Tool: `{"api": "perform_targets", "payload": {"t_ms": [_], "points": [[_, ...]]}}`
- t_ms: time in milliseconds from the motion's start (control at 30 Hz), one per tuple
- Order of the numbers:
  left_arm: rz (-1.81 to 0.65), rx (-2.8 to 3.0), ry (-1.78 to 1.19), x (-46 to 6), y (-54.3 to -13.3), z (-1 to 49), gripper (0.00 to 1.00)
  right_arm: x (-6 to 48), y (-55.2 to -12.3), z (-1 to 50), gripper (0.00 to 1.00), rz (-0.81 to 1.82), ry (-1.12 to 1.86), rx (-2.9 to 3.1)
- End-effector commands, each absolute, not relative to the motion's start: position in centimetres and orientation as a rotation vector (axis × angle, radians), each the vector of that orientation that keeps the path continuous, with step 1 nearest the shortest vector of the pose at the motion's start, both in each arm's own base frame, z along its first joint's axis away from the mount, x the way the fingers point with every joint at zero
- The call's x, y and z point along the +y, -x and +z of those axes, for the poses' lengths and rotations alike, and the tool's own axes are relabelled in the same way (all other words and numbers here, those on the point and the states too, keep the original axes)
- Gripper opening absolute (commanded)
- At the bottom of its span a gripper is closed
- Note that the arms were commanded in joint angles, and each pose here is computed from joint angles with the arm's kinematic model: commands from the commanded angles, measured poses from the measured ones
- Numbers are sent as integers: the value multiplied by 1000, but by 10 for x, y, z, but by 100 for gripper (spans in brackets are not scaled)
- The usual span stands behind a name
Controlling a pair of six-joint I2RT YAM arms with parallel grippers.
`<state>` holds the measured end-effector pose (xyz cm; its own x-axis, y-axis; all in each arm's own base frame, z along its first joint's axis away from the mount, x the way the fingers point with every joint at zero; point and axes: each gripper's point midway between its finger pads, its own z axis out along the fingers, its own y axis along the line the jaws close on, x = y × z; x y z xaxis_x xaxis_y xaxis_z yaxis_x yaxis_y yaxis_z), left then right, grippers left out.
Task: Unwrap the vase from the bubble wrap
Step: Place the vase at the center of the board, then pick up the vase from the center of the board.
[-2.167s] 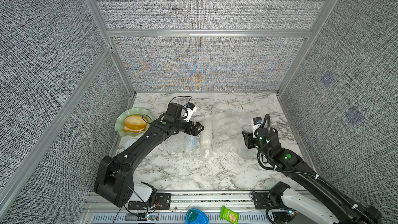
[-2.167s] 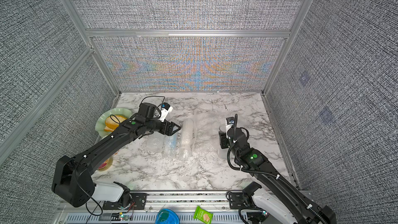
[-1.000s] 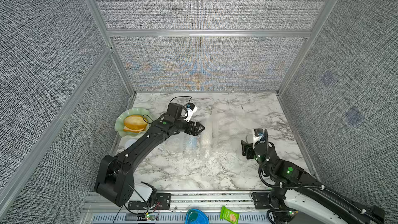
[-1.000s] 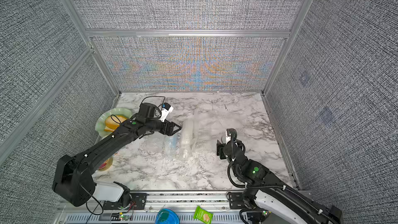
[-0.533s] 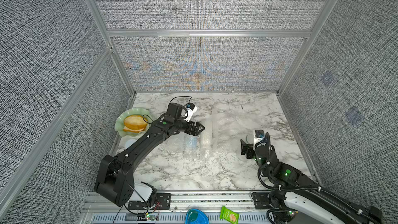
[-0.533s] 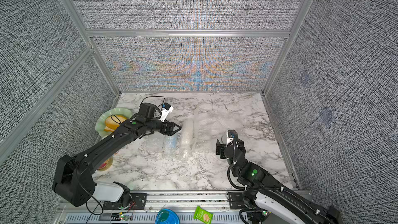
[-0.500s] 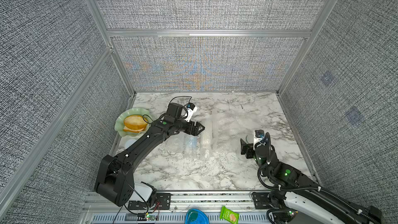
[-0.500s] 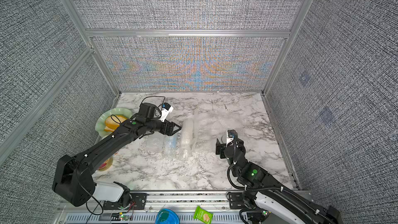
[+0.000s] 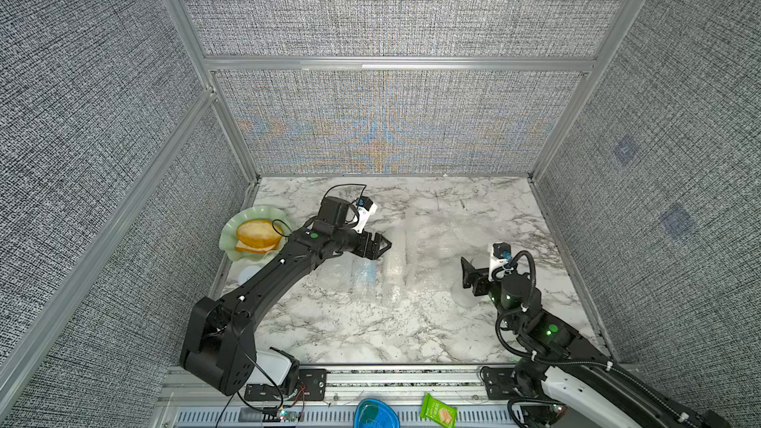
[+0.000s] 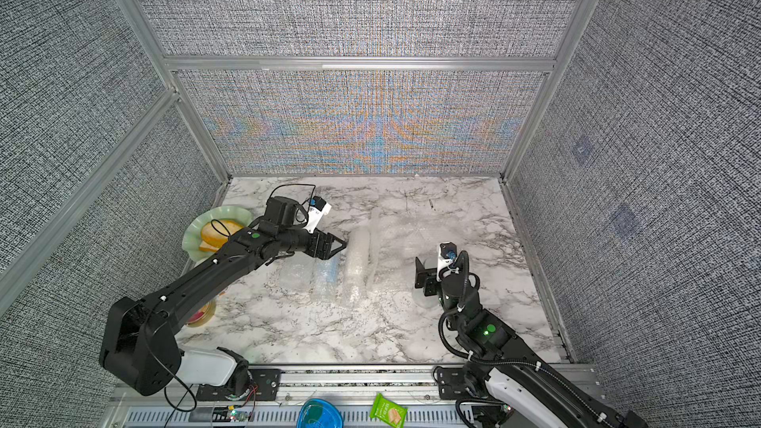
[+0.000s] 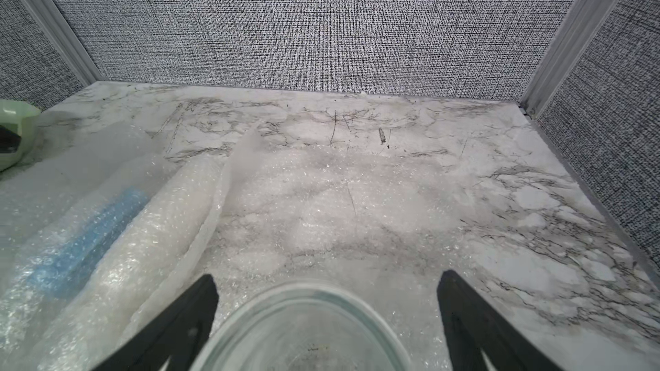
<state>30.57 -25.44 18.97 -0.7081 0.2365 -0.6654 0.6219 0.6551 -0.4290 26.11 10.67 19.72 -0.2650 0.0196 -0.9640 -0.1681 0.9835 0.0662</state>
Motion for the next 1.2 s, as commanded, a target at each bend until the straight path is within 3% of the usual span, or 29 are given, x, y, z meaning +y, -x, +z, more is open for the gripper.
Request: {"api": "perform_targets", "payload": {"t_ms": [0, 633, 1167], "points": [[-913, 2287, -677, -257, -304, 193, 89, 119, -261, 200, 90, 281, 156, 1822], [-920, 2291, -685, -258, -303, 192, 89, 126, -276, 223, 54, 302, 167, 1779], [-929, 2297, -684, -258, -302, 191, 89, 133, -308, 276, 52, 200, 187, 1793]]}}
